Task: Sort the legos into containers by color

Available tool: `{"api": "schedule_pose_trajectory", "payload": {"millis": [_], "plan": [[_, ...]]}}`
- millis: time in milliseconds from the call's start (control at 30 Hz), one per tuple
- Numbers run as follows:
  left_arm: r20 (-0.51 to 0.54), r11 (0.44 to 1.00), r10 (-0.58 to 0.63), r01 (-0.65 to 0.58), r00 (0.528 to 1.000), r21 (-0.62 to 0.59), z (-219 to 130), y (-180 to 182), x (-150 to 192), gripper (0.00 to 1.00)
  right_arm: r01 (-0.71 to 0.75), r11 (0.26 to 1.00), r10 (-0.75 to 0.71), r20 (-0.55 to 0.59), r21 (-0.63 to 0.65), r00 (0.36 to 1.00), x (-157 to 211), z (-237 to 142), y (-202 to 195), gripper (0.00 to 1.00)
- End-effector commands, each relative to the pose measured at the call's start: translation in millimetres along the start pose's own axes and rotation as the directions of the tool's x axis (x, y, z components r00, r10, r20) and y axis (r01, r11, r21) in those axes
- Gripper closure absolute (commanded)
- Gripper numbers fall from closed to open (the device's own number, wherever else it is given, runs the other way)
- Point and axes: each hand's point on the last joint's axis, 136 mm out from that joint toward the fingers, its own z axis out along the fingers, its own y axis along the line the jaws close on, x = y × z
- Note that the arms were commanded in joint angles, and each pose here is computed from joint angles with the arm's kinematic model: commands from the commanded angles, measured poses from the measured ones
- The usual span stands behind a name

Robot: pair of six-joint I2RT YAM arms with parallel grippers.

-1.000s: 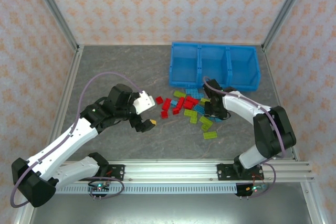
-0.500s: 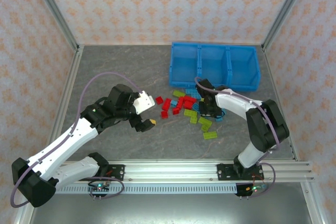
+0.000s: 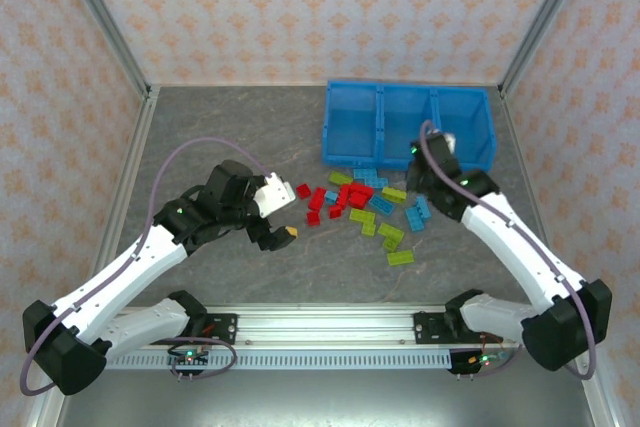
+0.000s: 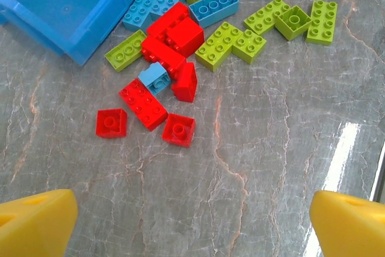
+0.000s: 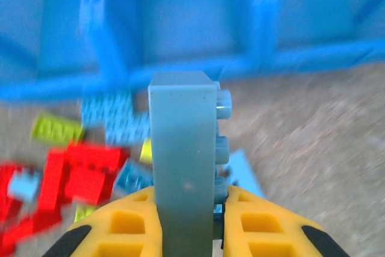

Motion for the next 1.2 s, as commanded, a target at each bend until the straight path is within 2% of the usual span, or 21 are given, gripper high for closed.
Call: {"api": "schedule_pose_trajectory", "payload": {"millis": [0,133,267,367,400,433,567,733,833,967,1067,1167], "plan": [[0.024,0.999,-0.008,0.009,1.0,-0.037,-1.2,5.4,-3.9,0.0,-0.113,0.982,0.095,0.115,0.153,0.989,-63.4,26.5,-48.4,0.9],[0.026,0.998,-0.014,0.016,1.0,-0.065,-0.6,10.0,-3.0,0.0,-0.189,0.965,0.186,0.033,0.181,0.982,-101.9,89.3,-75.2,0.9],[0.024,0.996,-0.017,0.019,1.0,-0.086,-0.8,13.6,-1.9,0.0,-0.269,0.942,0.285,-0.055,0.198,0.957,-115.9,150.8,-95.4,0.89],[0.019,0.995,-0.02,0.021,1.0,-0.101,-0.1,15.9,-0.4,0.0,-0.298,0.935,0.322,-0.108,0.194,0.94,-120.7,171.9,-100.8,0.81],[0.018,0.994,-0.022,0.024,1.0,-0.104,0.1,16.7,-0.2,0.0,-0.29,0.937,0.317,-0.13,0.194,0.939,-121.9,175.7,-99.5,0.74],[0.019,0.994,-0.023,0.025,1.0,-0.105,0.2,17.0,-0.6,0.0,-0.286,0.94,0.314,-0.139,0.188,0.939,-124.6,175.0,-97.3,0.68],[0.018,0.987,-0.071,0.073,0.997,-0.142,2.4,25.8,-2.7,0.0,-0.299,0.934,0.327,-0.136,0.197,0.935,-128.8,151.6,-98.2,0.6],[-0.025,0.923,-0.27,0.252,0.962,-0.29,0.3,57.8,-3.9,0.0,-0.411,0.899,0.428,-0.106,0.15,0.898,-113.2,100.1,-91.5,0.54],[-0.024,0.838,-0.462,0.428,0.887,-0.338,-2.7,69.5,-12.8,0.0,-0.449,0.891,0.455,-0.179,0.073,0.872,-85.8,61.7,-71.3,0.53],[-0.016,0.662,-0.701,0.642,0.713,-0.387,14.2,78.3,-11.4,0.11,-0.391,0.914,0.353,-0.262,-0.111,0.898,-38.6,-1.0,-26.5,0.5],[-0.004,0.581,-0.78,0.72,0.626,-0.379,45.5,81.1,-7.3,0.13,-0.351,0.909,0.279,-0.296,-0.225,0.914,2.4,-39.9,-1.3,0.47],[-0.005,0.467,-0.855,0.765,0.519,-0.442,74.8,93.3,7.2,0.19,-0.355,0.888,0.234,-0.377,-0.293,0.896,39.0,-65.6,17.3,0.46]]}}
